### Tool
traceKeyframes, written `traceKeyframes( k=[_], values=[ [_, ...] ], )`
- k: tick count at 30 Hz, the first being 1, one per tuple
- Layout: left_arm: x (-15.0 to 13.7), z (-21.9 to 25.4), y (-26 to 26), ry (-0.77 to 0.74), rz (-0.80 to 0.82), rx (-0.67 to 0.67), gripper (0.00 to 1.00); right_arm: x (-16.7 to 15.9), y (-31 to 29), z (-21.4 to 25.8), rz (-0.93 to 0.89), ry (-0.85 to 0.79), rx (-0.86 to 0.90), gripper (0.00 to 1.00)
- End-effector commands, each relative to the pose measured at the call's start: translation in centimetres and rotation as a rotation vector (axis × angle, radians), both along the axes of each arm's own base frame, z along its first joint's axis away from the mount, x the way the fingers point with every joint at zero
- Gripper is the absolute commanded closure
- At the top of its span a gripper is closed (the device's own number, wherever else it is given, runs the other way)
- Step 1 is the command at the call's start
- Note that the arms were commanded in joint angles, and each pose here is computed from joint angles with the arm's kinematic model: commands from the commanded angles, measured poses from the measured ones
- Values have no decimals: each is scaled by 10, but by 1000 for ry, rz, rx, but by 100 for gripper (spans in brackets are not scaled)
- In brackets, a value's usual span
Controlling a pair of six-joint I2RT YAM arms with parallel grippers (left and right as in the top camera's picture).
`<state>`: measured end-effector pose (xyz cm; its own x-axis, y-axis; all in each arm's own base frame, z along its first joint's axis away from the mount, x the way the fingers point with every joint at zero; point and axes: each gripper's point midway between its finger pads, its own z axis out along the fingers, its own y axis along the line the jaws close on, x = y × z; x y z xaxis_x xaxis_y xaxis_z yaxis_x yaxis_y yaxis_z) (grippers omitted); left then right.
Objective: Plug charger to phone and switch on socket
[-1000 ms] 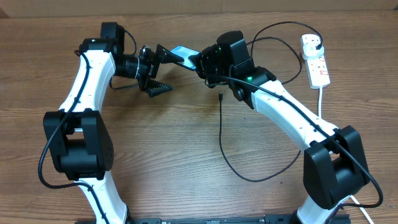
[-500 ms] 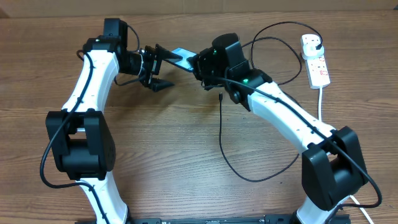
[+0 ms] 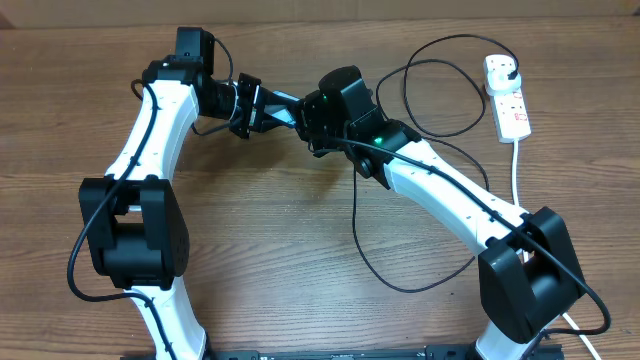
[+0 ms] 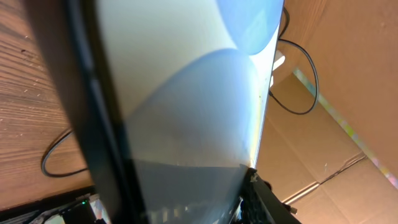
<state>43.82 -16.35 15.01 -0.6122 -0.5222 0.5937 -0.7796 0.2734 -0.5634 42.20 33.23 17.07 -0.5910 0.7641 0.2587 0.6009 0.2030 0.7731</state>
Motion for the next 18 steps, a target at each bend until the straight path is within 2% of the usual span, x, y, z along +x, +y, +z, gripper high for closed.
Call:
traceKeyframes(
  k=[1,8,13,18],
  values=[
    [6,-7,7,-17,30,101,73,-7,7,31,64,-91,5,96],
    [9,-12,12,26,82,132,75,-11,14,36,86,-78,51,96],
    [16,-9,12,5,100,125,65,-11,22,48,100,-76,122,96],
    [17,-16,17,3,116,179,65,-7,29,67,90,-97,212,96]
  ],
)
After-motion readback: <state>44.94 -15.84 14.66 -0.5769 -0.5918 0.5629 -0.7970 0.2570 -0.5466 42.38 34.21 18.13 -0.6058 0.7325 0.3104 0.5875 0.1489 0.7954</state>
